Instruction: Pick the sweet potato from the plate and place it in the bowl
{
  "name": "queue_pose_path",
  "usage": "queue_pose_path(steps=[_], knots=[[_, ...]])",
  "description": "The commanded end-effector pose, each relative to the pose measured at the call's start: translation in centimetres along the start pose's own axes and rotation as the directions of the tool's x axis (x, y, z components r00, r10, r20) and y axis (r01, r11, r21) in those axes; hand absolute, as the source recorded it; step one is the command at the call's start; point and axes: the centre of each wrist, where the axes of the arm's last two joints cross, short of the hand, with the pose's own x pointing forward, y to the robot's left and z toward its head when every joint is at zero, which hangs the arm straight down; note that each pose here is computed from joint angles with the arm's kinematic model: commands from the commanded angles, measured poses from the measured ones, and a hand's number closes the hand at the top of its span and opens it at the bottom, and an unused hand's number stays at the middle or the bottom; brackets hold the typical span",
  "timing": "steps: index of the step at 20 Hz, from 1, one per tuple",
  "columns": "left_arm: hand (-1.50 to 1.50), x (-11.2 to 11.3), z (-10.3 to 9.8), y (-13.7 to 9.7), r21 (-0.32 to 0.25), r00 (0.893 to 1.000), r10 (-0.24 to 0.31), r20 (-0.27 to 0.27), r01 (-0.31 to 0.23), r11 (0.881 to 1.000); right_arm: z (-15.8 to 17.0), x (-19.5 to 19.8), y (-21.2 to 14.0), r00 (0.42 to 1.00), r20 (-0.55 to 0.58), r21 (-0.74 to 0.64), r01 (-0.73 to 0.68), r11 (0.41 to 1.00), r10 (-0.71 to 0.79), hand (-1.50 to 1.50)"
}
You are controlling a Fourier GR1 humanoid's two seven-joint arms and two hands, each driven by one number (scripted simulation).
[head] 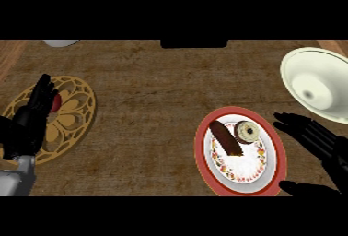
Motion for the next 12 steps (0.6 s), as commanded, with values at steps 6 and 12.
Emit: queue_pose_path(steps=[6, 12], knots=[[0.0, 0.2, -0.8, -0.8, -0.022, 1.0, 0.008, -0.003, -0.008, 1.0, -2.6, 5.2, -3.9, 0.997, -0.041, 0.008, -0.059, 0.998, 0.06, -1.5], [0.0, -0.1, -0.6, -0.6, -0.034, 1.0, -0.016, 0.007, 0.016, 0.999, -7.1, 7.8, -4.6, 0.983, -0.077, 0.157, -0.15, 0.976, 0.164, -1.5]])
